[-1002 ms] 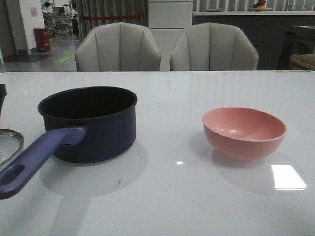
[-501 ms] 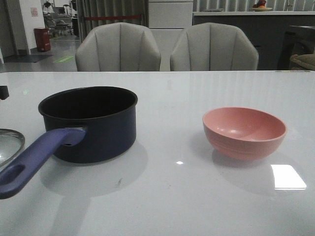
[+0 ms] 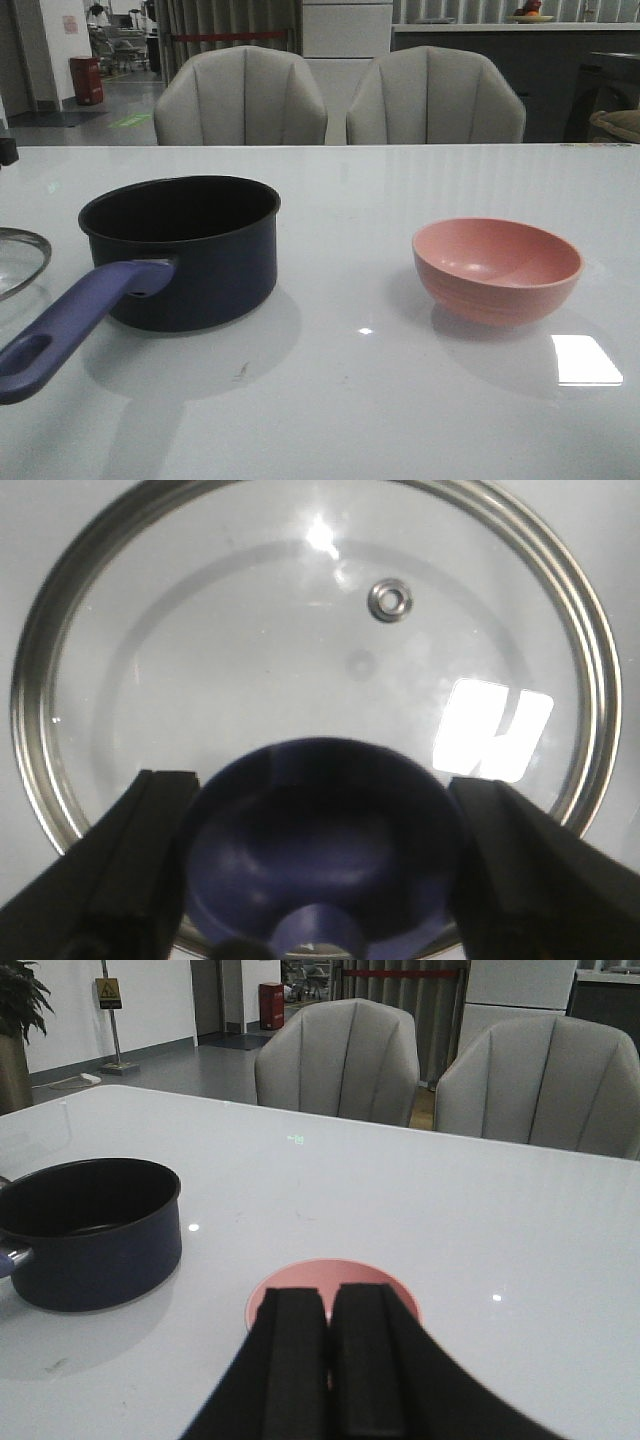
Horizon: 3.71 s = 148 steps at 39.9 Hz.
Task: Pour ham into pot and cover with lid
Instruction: 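Grasp the glass lid knob with the left gripper and lift it, then lower the glass lid onto the saucepan with the left gripper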
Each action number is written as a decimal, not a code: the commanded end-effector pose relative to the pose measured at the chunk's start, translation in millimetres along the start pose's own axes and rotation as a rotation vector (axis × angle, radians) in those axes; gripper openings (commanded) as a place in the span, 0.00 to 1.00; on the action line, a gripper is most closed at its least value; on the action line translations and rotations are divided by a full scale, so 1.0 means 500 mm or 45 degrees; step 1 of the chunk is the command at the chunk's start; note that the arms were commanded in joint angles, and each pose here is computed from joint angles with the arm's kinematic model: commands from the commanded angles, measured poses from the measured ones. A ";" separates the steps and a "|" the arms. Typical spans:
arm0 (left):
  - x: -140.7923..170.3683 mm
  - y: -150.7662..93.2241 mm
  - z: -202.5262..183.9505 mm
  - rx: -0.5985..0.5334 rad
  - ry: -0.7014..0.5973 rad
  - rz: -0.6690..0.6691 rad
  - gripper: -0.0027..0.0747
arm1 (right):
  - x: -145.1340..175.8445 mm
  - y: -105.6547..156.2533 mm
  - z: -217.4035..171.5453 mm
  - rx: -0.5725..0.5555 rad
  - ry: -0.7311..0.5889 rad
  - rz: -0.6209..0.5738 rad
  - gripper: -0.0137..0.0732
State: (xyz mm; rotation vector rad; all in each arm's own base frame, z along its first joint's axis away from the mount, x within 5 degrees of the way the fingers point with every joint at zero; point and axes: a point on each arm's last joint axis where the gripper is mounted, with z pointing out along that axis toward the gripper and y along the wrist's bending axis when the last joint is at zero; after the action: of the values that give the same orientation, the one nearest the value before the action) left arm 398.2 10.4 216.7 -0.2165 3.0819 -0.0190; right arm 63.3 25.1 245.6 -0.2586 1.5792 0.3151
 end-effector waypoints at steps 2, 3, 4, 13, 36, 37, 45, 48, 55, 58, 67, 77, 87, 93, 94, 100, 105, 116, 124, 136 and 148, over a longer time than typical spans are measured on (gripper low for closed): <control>-0.006 -0.001 -0.098 0.022 -0.145 0.017 0.49 | -0.030 -0.004 -0.001 0.028 -0.107 -0.010 0.32; -0.008 -0.002 -0.110 0.028 -0.169 0.019 0.49 | -0.030 -0.004 -0.001 0.028 -0.107 -0.010 0.32; -0.009 -0.003 -0.122 0.034 -0.192 0.019 0.49 | -0.030 -0.004 -0.001 0.028 -0.107 -0.010 0.32; 0.001 -0.047 -0.256 0.093 -0.455 0.150 0.49 | -0.030 -0.004 -0.001 0.028 -0.107 -0.010 0.32; 0.068 -0.328 -0.242 0.165 -0.413 0.617 0.49 | -0.030 -0.004 -0.001 0.028 -0.107 -0.010 0.32; 0.070 -0.333 -0.241 0.167 -0.410 0.626 0.49 | -0.030 -0.004 -0.001 0.028 -0.107 -0.010 0.32; 0.066 -0.347 -0.217 0.168 -0.372 0.638 0.49 | -0.030 -0.004 -0.001 0.028 -0.107 -0.010 0.32; 0.065 -0.350 -0.211 0.178 -0.360 0.636 0.49 | -0.030 -0.004 -0.001 0.028 -0.107 -0.010 0.32; 0.065 -0.352 -0.208 0.193 -0.349 0.633 0.49 | -0.030 -0.004 -0.001 0.028 -0.107 -0.010 0.32; 0.065 -0.353 -0.208 0.196 -0.349 0.633 0.49 | -0.030 -0.004 -0.001 0.028 -0.107 -0.010 0.32; 0.065 -0.353 -0.208 0.198 -0.348 0.633 0.49 | -0.030 -0.004 -0.001 0.028 -0.107 -0.010 0.32; 0.072 -0.364 -0.207 0.228 -0.334 0.641 0.49 | -0.030 -0.004 -0.001 0.028 -0.107 -0.010 0.32; 0.075 -0.369 -0.207 0.219 -0.337 0.654 0.49 | -0.030 -0.004 -0.001 0.028 -0.107 -0.010 0.32; 0.075 -0.368 -0.207 0.214 -0.338 0.655 0.49 | -0.030 -0.004 -0.001 0.028 -0.107 -0.010 0.32; 0.075 -0.367 -0.207 0.208 -0.340 0.656 0.49 | -0.030 -0.004 -0.001 0.028 -0.107 -0.010 0.32; 0.078 -0.363 -0.217 0.200 -0.358 0.658 0.49 | -0.030 -0.004 -0.001 0.028 -0.107 -0.010 0.32; 0.083 -0.359 -0.232 0.206 -0.379 0.658 0.49 | -0.030 -0.004 -0.001 0.028 -0.107 -0.010 0.32; 0.087 -0.358 -0.229 0.204 -0.370 0.659 0.49 | -0.030 -0.004 -0.001 0.028 -0.107 -0.010 0.32; 0.091 -0.355 -0.202 0.178 -0.312 0.661 0.49 | -0.030 -0.004 -0.001 0.028 -0.107 -0.010 0.32; 0.081 -0.359 -0.197 0.178 -0.358 0.660 0.49 | -0.030 -0.004 -0.001 0.028 -0.107 -0.010 0.32; 0.072 -0.365 -0.167 0.165 -0.315 0.661 0.50 | -0.030 -0.004 -0.001 0.028 -0.107 -0.010 0.32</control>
State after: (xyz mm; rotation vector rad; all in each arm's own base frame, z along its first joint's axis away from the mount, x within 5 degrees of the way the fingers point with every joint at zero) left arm 389.9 -173.0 275.9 0.5423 2.8482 -0.1353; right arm 63.2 25.2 245.5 -0.2592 1.5805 0.3154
